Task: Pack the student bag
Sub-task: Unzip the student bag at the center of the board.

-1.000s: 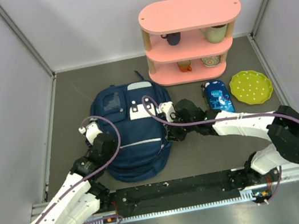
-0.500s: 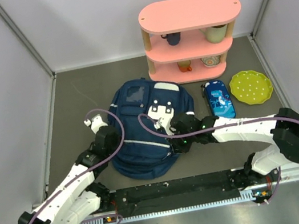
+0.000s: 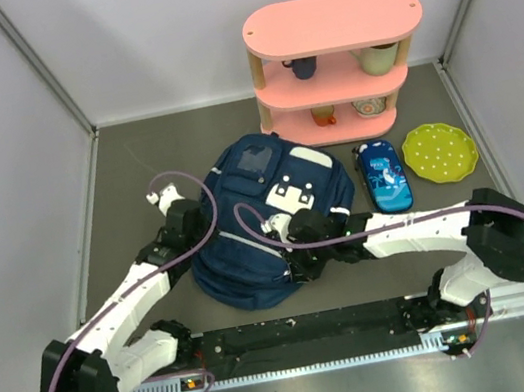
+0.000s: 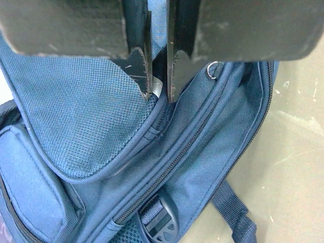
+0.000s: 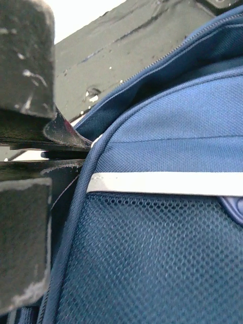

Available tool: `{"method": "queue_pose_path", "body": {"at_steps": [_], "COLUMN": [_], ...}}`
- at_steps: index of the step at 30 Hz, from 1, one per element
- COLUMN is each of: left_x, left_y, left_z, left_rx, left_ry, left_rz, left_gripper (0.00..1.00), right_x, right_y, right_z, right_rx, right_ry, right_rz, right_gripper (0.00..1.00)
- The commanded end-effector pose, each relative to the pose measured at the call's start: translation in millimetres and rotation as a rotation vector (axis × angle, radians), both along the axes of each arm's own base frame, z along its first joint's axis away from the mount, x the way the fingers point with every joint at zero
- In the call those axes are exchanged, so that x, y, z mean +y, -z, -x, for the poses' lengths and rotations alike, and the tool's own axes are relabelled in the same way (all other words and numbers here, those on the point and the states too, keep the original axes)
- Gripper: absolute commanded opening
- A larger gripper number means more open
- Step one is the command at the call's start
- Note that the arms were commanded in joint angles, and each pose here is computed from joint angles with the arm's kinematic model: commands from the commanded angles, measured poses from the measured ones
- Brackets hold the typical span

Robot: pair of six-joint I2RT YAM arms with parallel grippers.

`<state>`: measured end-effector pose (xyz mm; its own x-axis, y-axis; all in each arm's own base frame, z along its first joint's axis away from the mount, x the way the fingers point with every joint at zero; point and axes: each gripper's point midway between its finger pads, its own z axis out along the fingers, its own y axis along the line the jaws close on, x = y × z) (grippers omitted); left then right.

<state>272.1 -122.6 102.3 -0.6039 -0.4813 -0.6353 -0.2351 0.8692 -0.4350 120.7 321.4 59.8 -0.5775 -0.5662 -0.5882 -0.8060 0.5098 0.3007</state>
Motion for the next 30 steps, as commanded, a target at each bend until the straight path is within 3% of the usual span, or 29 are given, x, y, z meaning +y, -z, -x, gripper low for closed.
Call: {"method": "queue_pose_path", "body": {"at_steps": [1, 8, 11, 12, 14, 15, 17, 20, 21, 23, 30], "left_x": [-36, -46, -54, -52, -48, -44, -31, -15, -11, 3, 38], "left_y": [-76, -97, -95, -85, -80, -88, -76, -64, -68, -40, -42], "left_z": [-48, -76, -83, -77, -68, -61, -45, -17, -8, 12, 45], "left_rx": [-0.219, -0.275, -0.241, -0.192, -0.190, -0.211, -0.178, -0.157, -0.177, -0.089, -0.139], "left_ry": [-0.021, 0.015, 0.099, 0.117, 0.147, 0.153, 0.142, 0.111, 0.104, 0.029, -0.134], "left_rz": [0.237, 0.257, 0.249, 0.234, 0.196, 0.189, 0.141, 0.127, 0.143, 0.140, 0.166], "left_gripper": [0.00, 0.00, 0.00, 0.16, 0.34, 0.56, 0.69, 0.76, 0.93, 0.97, 0.97], "right_x": [69, 106, 113, 114, 116, 118, 116, 108, 107, 103, 83], "right_y": [-62, -90, -88, -87, -94, -105, -110, -115, -119, -120, -121], "right_z": [17, 2, -15, -19, -22, -21, -25, -32, -34, -41, -75], "right_rx": [0.049, 0.055, 0.064, 0.071, 0.079, 0.086, 0.087, 0.067, 0.058, 0.044, 0.018], "right_ry": [-0.062, 0.065, 0.184, 0.225, 0.250, 0.260, 0.296, 0.354, 0.352, 0.374, 0.462], "right_rz": [-0.326, -0.465, -0.450, -0.452, -0.500, -0.561, -0.588, -0.603, -0.608, -0.591, -0.590], "right_gripper": [0.00, 0.00, 0.00, 0.00, 0.00, 0.00, 0.00, 0.00, 0.00, 0.00, 0.00]}}
